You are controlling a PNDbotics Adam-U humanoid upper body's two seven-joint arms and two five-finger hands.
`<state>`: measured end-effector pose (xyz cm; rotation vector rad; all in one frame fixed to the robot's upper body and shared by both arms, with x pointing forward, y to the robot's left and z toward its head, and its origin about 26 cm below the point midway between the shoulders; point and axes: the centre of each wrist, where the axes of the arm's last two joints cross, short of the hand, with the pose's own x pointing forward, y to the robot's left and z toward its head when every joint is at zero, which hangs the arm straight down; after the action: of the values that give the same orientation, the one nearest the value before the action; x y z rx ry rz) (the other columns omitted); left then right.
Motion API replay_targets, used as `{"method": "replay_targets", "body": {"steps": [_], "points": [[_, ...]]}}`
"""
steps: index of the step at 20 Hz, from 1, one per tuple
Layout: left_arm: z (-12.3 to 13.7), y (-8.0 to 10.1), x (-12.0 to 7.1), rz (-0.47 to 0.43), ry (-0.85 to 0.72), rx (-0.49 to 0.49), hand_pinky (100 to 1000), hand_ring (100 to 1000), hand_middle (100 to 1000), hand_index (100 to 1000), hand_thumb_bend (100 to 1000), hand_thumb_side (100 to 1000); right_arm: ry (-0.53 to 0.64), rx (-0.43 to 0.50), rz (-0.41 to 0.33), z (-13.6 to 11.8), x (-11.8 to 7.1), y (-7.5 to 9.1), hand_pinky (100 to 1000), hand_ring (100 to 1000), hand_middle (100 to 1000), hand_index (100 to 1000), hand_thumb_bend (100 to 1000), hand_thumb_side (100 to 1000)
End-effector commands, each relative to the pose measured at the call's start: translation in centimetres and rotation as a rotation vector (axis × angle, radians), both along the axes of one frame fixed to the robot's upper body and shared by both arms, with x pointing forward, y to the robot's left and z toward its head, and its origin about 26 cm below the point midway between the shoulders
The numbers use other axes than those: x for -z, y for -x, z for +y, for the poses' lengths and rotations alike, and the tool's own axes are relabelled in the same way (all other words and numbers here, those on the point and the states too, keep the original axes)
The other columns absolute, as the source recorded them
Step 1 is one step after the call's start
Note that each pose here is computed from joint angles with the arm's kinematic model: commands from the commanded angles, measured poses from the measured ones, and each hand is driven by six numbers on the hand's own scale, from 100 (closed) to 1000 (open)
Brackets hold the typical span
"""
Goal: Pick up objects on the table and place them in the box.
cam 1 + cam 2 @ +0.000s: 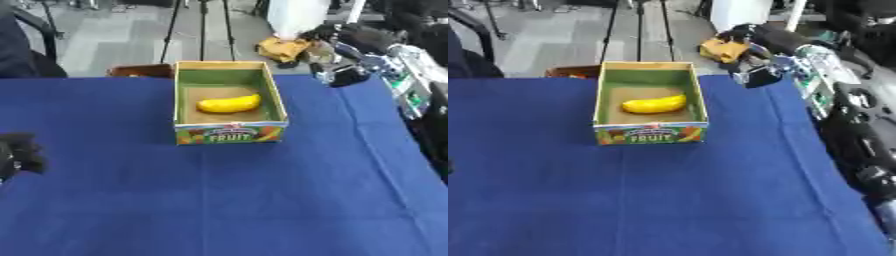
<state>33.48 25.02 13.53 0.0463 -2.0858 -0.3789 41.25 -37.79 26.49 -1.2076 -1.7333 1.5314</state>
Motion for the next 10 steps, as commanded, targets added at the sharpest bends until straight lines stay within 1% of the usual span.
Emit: {"method": "replay_targets", "body": {"steps": [1, 5, 8, 10], "points": [[0.7, 0.0, -0.7, -0.027, -0.015, -0.021, 547, 557, 573, 724, 560, 817, -0.043, -0.033, -0.109, -0.3, -2.5, 2.7, 706, 822, 783, 894, 100, 100], [1.0, 0.0, -0.5, -0.022, -0.014, -0.033, 546, 556, 580, 724, 560, 818, -0.135, -0.053, -0.149, 0.0, -0.8, 5.2, 676, 808, 765, 863, 100, 100], [1.1, 0.1, -0.2, -0.016, -0.008, -0.044, 546, 556, 580, 724, 559, 819, -0.203, -0.054, -0.166, 0.4, 0.5, 6.6, 661, 805, 757, 859, 100, 100], [1.2, 0.1, -0.1, -0.013, -0.007, -0.048, 546, 556, 580, 724, 560, 818, -0.238, -0.068, -0.158, 0.7, 1.4, 7.4, 658, 806, 757, 868, 100, 100]]}}
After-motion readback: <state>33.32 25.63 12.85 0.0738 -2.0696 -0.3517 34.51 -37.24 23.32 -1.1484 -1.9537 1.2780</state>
